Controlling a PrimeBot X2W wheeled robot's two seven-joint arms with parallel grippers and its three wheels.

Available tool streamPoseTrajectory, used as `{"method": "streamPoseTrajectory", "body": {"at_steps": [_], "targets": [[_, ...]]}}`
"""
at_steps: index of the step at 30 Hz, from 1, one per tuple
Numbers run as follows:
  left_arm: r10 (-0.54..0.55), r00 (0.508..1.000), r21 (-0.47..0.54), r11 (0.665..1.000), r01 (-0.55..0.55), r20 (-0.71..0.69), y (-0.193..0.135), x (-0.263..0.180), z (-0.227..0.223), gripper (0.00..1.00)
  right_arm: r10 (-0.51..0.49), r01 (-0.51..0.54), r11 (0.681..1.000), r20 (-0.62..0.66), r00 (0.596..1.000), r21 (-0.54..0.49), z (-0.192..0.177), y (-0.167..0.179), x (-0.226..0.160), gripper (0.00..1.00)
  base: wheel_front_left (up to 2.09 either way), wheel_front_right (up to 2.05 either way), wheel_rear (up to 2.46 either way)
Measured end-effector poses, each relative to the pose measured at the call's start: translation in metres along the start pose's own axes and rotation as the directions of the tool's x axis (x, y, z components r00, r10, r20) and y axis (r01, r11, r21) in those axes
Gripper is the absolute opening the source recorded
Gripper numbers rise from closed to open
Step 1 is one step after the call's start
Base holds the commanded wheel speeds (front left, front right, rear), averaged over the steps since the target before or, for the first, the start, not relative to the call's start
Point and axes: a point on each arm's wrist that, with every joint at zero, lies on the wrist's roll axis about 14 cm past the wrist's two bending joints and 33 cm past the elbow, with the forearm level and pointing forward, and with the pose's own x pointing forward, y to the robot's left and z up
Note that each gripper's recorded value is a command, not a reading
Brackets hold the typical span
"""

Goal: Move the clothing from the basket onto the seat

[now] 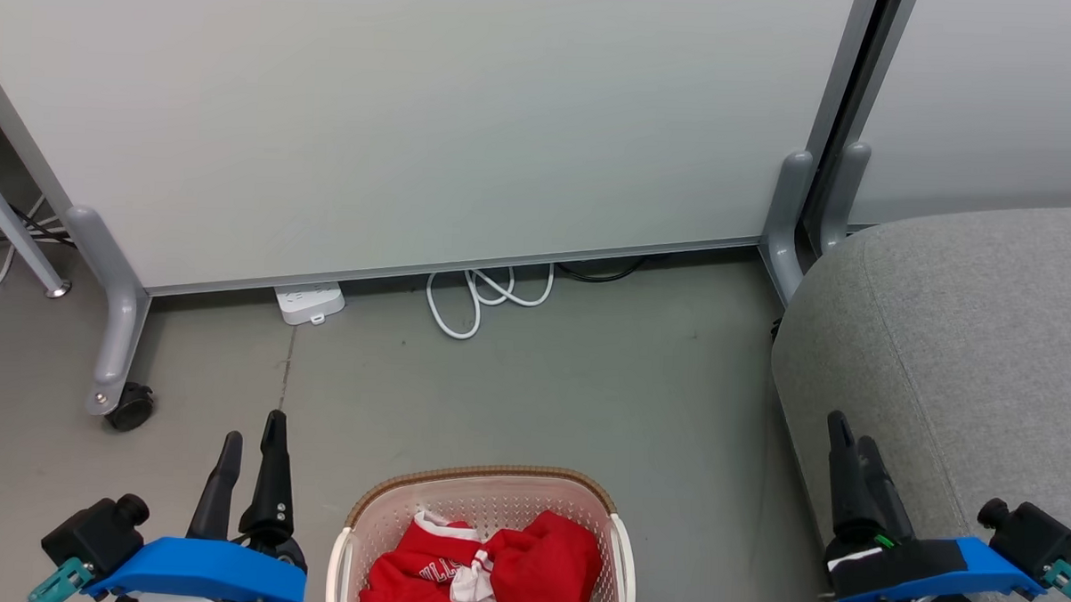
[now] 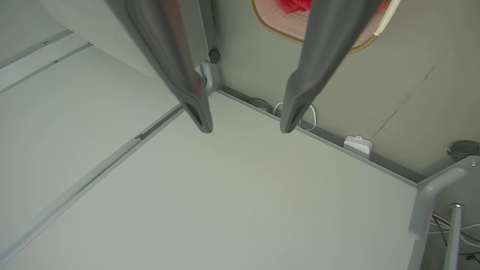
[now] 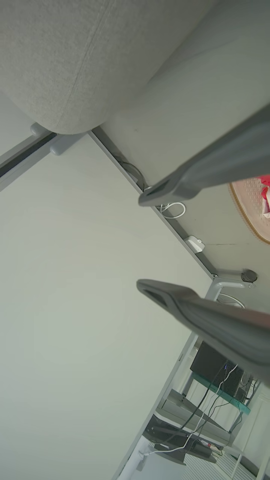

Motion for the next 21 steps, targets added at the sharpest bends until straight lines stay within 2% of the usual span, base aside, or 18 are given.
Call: {"method": "streamPoseTrajectory", "body": {"at_steps": [9,21], "targets": [[-0.027,1.0,0.123,0.992,0.027,0.001,-0.007,0.002,-0.002,1.0,0.017,-0.017,0.994,-0.007,1.0,-0.104,-0.004,0.003,0.0,1.0,0.0,0.0,0.0],[-0.055,0.998,0.263,0.963,0.052,0.003,-0.013,0.003,-0.004,1.0,0.043,-0.046,0.972,-0.017,0.999,-0.231,-0.01,0.008,-0.001,1.0,0.0,0.0,0.0]]}}
